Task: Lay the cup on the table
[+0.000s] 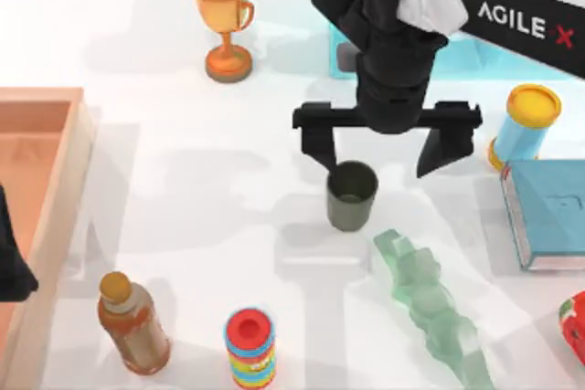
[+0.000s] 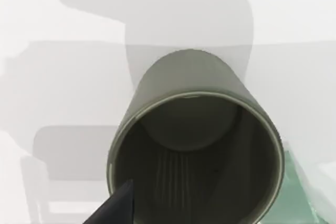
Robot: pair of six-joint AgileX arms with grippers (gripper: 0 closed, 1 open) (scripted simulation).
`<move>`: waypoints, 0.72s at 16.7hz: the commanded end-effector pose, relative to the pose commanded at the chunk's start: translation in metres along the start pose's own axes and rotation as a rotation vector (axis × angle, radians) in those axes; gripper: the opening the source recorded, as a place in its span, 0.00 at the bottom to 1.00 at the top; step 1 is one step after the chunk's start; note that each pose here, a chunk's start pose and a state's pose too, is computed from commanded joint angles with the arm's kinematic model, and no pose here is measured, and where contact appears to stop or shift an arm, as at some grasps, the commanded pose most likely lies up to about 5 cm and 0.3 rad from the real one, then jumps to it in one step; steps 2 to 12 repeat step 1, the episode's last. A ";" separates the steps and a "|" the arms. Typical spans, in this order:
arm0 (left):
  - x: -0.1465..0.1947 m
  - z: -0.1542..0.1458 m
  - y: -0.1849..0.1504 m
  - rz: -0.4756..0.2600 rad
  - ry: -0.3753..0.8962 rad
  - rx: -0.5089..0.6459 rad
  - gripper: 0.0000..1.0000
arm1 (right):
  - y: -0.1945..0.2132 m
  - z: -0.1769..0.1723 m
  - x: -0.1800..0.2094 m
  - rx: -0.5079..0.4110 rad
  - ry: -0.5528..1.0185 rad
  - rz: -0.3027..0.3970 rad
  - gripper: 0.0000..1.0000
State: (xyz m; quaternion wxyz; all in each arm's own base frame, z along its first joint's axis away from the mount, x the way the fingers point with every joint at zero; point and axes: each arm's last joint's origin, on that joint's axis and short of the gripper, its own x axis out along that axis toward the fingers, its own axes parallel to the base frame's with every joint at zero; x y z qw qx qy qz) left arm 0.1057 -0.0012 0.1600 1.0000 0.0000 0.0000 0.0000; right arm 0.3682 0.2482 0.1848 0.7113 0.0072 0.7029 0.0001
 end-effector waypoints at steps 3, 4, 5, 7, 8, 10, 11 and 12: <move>0.000 0.000 0.000 0.000 0.000 0.000 1.00 | 0.000 0.000 0.000 0.000 0.000 0.000 1.00; 0.000 0.000 0.000 0.000 0.000 0.000 1.00 | 0.000 0.000 0.000 0.000 0.000 0.000 1.00; 0.000 0.000 0.000 0.000 0.000 0.000 1.00 | 0.000 0.000 0.000 0.000 0.000 0.000 1.00; 0.000 0.000 0.000 0.000 0.000 0.000 1.00 | 0.000 0.000 0.000 0.000 0.000 0.000 1.00; 0.000 0.000 0.000 0.000 0.000 0.000 1.00 | 0.000 0.000 0.000 0.000 0.000 0.000 1.00; 0.000 0.000 0.000 0.000 0.000 0.000 1.00 | 0.000 0.000 0.000 0.000 0.000 0.000 1.00; 0.000 0.000 0.000 0.000 0.000 0.000 1.00 | 0.000 0.000 0.000 0.000 0.000 0.000 1.00; 0.000 0.000 0.000 0.000 0.000 0.000 1.00 | 0.000 0.000 0.000 0.000 0.000 0.000 1.00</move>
